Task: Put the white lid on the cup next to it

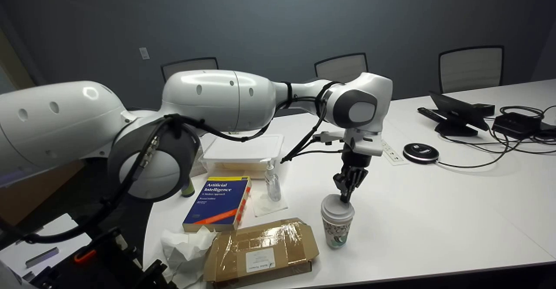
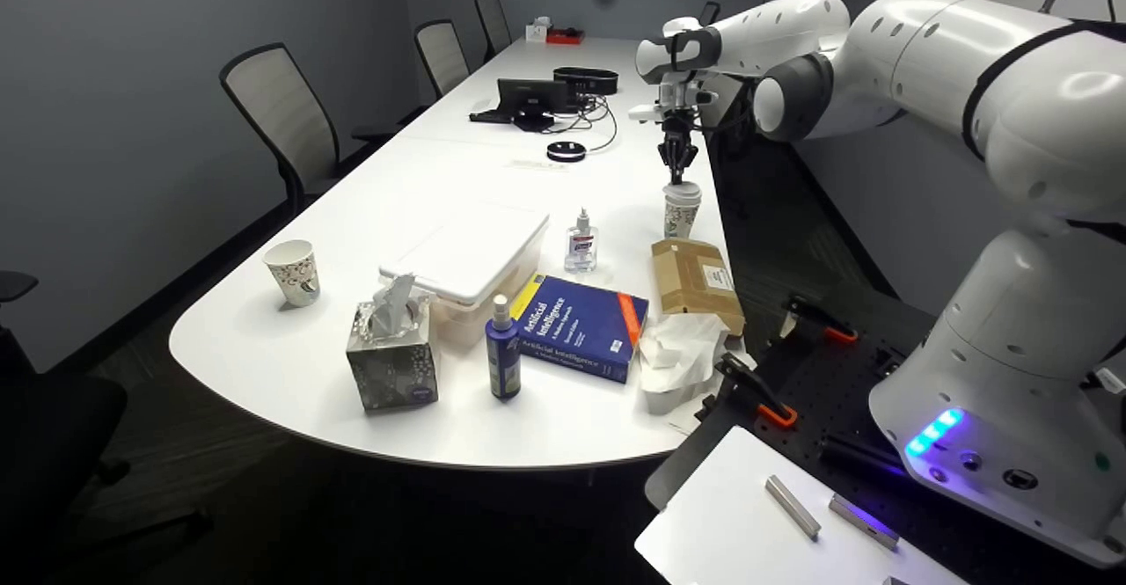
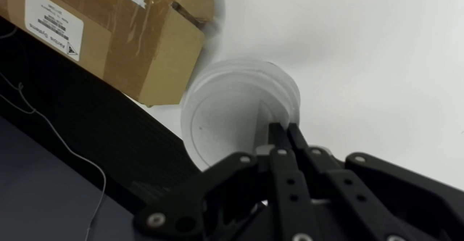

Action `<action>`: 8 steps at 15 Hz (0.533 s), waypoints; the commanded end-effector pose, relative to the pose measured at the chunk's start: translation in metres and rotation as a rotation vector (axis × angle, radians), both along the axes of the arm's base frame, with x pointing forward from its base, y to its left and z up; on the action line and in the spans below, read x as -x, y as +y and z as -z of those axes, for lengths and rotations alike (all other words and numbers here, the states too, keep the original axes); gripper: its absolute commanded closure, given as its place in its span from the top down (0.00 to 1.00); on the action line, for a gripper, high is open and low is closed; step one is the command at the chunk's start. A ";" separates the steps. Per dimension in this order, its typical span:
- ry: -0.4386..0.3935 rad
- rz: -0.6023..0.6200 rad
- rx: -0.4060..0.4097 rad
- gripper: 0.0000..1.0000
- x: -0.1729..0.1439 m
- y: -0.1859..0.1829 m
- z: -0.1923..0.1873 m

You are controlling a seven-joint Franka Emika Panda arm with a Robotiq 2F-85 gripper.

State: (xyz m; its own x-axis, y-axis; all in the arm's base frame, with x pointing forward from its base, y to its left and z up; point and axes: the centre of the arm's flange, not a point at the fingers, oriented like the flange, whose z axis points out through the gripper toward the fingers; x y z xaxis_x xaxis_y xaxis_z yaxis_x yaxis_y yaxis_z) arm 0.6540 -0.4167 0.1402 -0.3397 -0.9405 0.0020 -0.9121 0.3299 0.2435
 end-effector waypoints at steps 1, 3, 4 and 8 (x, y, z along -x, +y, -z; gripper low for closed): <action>-0.011 0.023 0.007 0.01 0.003 0.005 0.001; -0.010 0.024 0.005 0.29 0.003 0.005 0.001; -0.007 0.023 0.005 0.30 0.003 0.005 0.002; -0.004 0.023 0.001 0.59 0.003 0.005 0.003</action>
State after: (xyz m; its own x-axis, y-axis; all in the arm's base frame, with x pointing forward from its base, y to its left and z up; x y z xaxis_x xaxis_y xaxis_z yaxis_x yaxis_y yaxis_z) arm 0.6535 -0.4164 0.1382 -0.3399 -0.9405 0.0010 -0.9113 0.3297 0.2465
